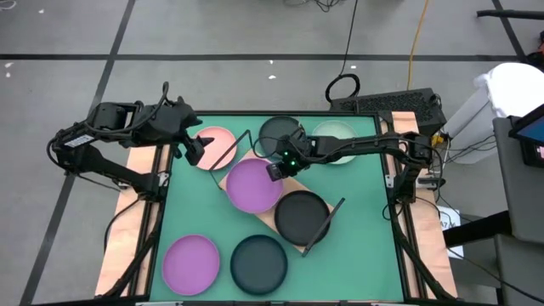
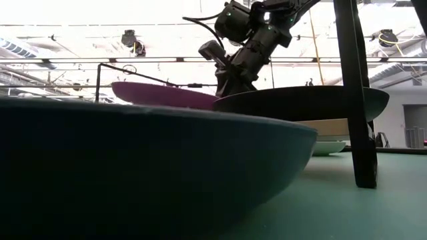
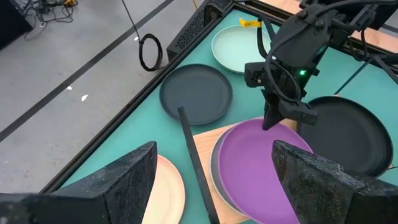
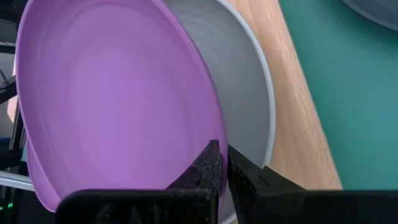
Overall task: Place and stack plates onto a shelf
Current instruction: Stack the violet plate on the gray plate on the shelf
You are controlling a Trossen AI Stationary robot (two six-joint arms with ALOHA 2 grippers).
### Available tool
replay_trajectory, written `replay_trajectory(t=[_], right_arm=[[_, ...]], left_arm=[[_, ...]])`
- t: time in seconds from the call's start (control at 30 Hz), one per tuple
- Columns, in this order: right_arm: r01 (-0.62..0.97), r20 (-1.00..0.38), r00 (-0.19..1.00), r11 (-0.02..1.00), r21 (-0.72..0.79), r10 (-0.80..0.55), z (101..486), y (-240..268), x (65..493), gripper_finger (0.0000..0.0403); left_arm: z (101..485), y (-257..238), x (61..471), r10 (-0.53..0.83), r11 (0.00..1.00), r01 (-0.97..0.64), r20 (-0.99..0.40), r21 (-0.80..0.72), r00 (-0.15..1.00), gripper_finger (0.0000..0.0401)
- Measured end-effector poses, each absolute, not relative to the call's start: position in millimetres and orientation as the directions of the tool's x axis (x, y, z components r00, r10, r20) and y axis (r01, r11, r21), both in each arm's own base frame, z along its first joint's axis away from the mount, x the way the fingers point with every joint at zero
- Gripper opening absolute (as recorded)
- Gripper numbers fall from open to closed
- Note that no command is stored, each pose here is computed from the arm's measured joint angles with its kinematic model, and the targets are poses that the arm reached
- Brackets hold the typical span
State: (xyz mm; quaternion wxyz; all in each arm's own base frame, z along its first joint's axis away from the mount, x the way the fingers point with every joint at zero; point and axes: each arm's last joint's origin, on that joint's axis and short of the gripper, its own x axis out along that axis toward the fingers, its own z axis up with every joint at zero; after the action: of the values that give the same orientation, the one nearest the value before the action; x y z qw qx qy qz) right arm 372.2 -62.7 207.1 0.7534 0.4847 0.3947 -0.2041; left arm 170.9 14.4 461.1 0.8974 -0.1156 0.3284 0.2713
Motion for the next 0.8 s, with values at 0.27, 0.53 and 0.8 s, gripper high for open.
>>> replay_trajectory(t=[0.27,0.53,0.8], right_arm=[[0.691,-0.795,0.603,0.454,0.563,0.068,205.9,-63.0,371.6,0.0006],[0.702,-0.802,0.596,0.455,0.548,0.046,205.5,-63.6,371.1,0.0006],[0.702,-0.803,0.594,0.455,0.548,0.05,205.4,-63.8,370.9,0.0007]], left_arm=[[461.1,14.4,170.9,0.411,0.826,-0.562,-0.652,-0.029,0.637,0.0321],[461.1,14.4,170.9,0.411,0.826,-0.562,-0.652,-0.029,0.637,0.0321],[461.0,14.4,170.9,0.411,0.826,-0.563,-0.652,-0.029,0.637,0.0321]])
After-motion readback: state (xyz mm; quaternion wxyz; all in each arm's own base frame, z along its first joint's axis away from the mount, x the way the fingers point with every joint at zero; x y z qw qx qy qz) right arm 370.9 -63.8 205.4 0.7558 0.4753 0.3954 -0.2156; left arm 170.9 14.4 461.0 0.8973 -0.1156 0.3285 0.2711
